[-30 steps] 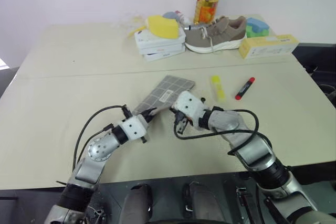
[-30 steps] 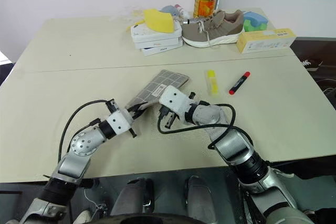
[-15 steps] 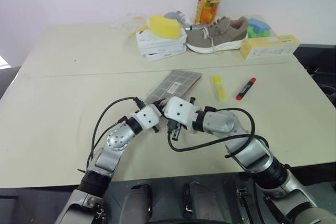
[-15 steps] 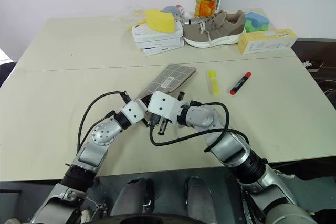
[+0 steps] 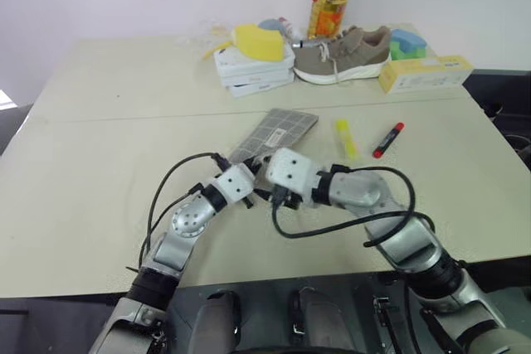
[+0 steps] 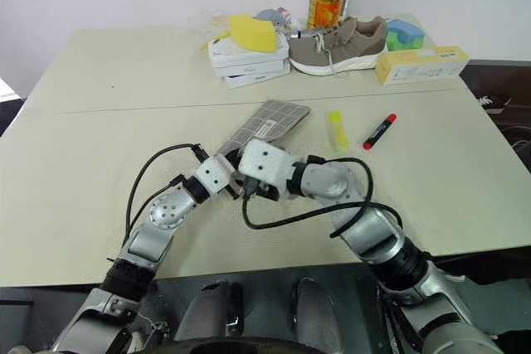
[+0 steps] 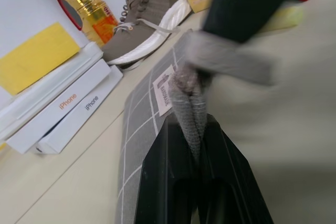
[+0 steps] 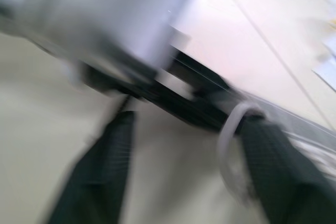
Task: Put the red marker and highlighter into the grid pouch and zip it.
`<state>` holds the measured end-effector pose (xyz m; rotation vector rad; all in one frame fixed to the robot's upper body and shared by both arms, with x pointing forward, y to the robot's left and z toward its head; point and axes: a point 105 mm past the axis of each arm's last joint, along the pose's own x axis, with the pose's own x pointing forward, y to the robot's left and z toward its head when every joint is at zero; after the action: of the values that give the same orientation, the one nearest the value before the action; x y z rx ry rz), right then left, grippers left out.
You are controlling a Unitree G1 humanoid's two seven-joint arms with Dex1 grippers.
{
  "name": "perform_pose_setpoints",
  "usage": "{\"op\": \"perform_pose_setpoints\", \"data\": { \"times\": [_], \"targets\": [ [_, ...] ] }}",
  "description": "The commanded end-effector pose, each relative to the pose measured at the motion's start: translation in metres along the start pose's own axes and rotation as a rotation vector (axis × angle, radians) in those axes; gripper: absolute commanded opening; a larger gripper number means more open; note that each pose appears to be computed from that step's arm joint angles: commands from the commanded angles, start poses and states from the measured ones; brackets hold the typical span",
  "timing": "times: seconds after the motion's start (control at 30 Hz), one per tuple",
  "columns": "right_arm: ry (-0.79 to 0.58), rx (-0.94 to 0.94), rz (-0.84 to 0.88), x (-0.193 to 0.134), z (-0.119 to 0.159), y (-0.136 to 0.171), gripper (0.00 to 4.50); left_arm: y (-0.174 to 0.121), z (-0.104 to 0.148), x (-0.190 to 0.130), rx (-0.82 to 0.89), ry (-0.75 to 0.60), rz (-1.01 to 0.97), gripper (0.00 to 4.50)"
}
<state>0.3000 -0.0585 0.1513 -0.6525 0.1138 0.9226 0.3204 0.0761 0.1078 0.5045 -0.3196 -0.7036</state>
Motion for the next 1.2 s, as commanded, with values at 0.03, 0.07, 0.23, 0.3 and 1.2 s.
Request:
{"op": "perform_pose_setpoints", "data": {
  "times": [0.03, 0.07, 0.23, 0.3, 1.2],
  "targets": [
    [-0.037, 0.080, -0.051, -0.023, 0.006, -0.012, 3.91, 0.010, 0.007, -0.010, -0.095, -0.018, -0.003, 0.00],
    [-0.022, 0.133, -0.092, -0.029, 0.000, -0.018, 3.91, 0.012, 0.003, -0.015, -0.099, 0.004, -0.015, 0.00],
    [0.087, 0.363, -0.318, -0.051, -0.038, -0.050, 3.91, 0.026, -0.004, -0.026, -0.106, 0.057, -0.005, 0.00],
    [0.138, 0.449, -0.448, -0.057, -0.057, -0.067, 3.91, 0.031, -0.005, -0.030, -0.092, 0.065, 0.006, 0.00],
    [0.174, 0.636, -0.692, -0.031, -0.108, -0.112, 0.88, 0.041, 0.013, -0.040, -0.294, -0.120, -0.013, 0.00]
  ]
}}
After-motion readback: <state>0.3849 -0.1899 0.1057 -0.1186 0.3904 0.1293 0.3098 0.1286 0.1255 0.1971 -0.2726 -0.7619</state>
